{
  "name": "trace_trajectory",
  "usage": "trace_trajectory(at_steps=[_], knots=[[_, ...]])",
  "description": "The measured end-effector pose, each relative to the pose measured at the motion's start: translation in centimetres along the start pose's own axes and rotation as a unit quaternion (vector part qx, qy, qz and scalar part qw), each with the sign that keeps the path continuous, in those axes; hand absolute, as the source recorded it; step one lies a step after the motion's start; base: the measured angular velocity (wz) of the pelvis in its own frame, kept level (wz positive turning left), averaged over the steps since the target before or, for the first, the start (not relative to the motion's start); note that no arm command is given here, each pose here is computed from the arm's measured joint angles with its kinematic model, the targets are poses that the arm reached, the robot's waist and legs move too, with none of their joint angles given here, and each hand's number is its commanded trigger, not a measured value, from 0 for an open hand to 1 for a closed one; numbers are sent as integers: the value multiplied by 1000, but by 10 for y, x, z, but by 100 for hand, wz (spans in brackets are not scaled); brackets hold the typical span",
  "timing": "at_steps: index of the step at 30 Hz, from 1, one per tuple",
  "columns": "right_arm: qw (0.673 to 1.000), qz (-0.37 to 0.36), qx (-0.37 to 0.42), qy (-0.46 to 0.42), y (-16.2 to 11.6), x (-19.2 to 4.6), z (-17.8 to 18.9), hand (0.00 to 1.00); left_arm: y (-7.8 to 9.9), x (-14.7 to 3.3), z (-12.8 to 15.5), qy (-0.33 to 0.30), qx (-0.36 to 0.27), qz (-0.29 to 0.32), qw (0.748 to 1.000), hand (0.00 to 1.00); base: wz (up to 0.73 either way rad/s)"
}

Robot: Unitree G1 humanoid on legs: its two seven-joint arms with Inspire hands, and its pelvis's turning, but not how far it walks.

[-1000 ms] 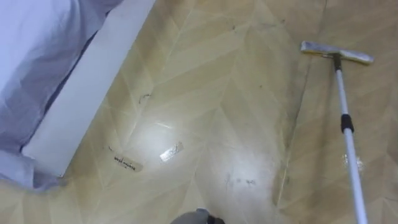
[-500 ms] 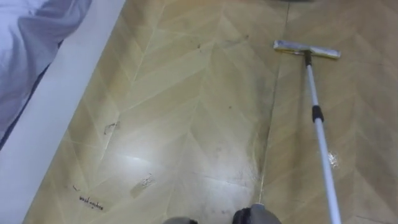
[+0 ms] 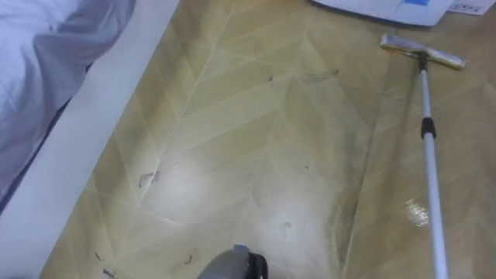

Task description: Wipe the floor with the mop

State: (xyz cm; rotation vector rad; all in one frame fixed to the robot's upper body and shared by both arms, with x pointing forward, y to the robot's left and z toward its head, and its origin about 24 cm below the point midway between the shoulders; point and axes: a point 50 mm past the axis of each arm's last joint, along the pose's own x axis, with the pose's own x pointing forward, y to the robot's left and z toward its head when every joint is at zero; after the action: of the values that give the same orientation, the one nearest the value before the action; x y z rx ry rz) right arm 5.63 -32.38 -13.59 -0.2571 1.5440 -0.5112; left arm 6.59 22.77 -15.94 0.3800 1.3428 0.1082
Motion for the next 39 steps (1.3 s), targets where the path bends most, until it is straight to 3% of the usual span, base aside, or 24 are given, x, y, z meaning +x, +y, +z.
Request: trace_trajectory(at_steps=[4,9,15,19,25,31,39], knots=[[999,-2,-20,43,23,3,-40,100,-3,0,-8,14,8,1,1000,0,-10],[999,17,-24,42,42,0,-42,100,-17,-1,-17,31,-2,-8,999,0,-9],[999,14,16,-44,29,-18,59,100,-16,-1,-14,42,-87,-23,995,0,-2],[988,28,61,-138,16,-50,136,100,0,1,-15,43,-107,1,993,0,11],[988,53,60,-134,20,-45,127,100,-6,-1,-31,85,-104,-9,991,0,2],[995,58,45,-66,27,-16,59,100,0,3,-12,63,-117,3,991,0,15],[998,54,-25,14,42,-1,-21,100,6,3,-14,66,-153,31,985,0,-4]])
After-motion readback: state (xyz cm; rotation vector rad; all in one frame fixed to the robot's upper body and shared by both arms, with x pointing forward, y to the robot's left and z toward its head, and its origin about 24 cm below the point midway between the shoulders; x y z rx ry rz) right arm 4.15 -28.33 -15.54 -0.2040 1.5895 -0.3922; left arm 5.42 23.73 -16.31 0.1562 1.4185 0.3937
